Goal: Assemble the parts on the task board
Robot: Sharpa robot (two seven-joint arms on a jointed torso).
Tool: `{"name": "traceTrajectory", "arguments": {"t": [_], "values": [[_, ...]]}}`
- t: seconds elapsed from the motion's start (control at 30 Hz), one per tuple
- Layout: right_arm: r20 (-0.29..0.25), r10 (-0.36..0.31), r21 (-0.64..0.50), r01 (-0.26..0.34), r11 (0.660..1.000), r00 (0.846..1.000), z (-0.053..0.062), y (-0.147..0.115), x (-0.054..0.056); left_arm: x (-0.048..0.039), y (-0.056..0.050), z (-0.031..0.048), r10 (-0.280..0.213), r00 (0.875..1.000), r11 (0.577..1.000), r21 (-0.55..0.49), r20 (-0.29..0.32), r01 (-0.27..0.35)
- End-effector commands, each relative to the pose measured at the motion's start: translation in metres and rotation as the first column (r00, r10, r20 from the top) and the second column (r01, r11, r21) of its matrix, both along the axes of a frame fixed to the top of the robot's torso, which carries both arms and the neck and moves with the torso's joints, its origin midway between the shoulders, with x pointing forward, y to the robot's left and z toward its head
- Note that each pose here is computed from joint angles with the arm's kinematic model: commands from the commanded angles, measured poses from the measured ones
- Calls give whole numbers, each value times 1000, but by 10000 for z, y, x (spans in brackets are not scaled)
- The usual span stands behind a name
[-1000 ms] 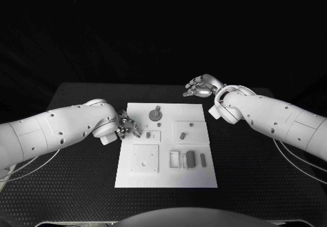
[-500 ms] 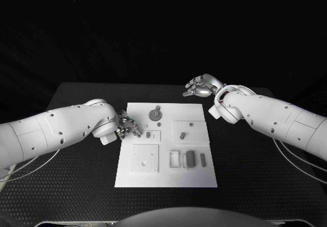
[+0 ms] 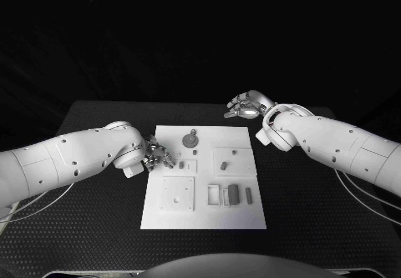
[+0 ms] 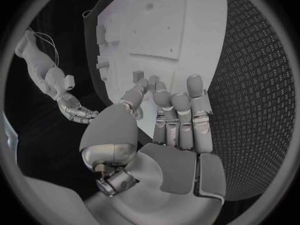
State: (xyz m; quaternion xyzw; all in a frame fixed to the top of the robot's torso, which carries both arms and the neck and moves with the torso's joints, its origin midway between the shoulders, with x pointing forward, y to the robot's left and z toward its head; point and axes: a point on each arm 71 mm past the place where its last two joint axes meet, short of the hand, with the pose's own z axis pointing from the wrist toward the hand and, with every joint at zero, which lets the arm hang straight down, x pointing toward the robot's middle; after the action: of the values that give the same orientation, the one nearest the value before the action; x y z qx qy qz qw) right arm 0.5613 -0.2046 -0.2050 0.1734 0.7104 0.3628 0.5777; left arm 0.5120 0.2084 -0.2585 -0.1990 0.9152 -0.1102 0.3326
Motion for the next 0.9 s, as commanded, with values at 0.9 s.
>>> {"name": "traceTrajectory", "arguments": {"t": [0.9], "values": [[-5, 13, -1, -13, 1000, 1000, -7, 11, -5, -7, 29, -33, -3, 1000, 1000, 21, 7, 3]]}}
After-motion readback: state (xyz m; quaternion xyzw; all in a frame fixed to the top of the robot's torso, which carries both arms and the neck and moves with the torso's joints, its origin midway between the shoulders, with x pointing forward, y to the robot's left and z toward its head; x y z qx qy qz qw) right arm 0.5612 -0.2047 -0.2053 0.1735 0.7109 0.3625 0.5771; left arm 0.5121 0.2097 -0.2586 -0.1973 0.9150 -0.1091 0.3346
